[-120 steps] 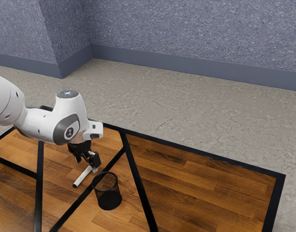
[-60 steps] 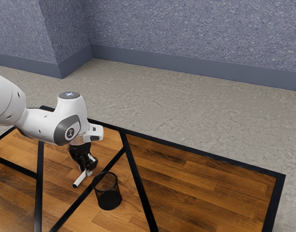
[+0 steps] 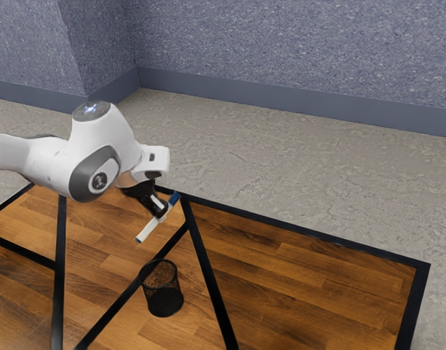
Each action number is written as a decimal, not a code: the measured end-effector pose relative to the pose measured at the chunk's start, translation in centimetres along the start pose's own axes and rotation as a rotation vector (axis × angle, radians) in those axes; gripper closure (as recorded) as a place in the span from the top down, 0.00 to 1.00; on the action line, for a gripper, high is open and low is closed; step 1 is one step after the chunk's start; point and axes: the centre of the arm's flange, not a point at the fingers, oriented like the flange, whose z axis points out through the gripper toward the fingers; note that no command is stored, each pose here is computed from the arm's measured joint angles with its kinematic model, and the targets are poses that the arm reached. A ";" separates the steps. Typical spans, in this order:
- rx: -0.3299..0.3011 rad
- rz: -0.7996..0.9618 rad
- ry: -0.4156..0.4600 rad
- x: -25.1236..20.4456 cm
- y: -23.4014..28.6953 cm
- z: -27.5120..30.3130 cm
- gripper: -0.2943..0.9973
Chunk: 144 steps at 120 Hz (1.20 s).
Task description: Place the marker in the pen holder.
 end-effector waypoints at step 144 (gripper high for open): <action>0.062 0.243 0.389 -11.5 12.1 -3.1 0.54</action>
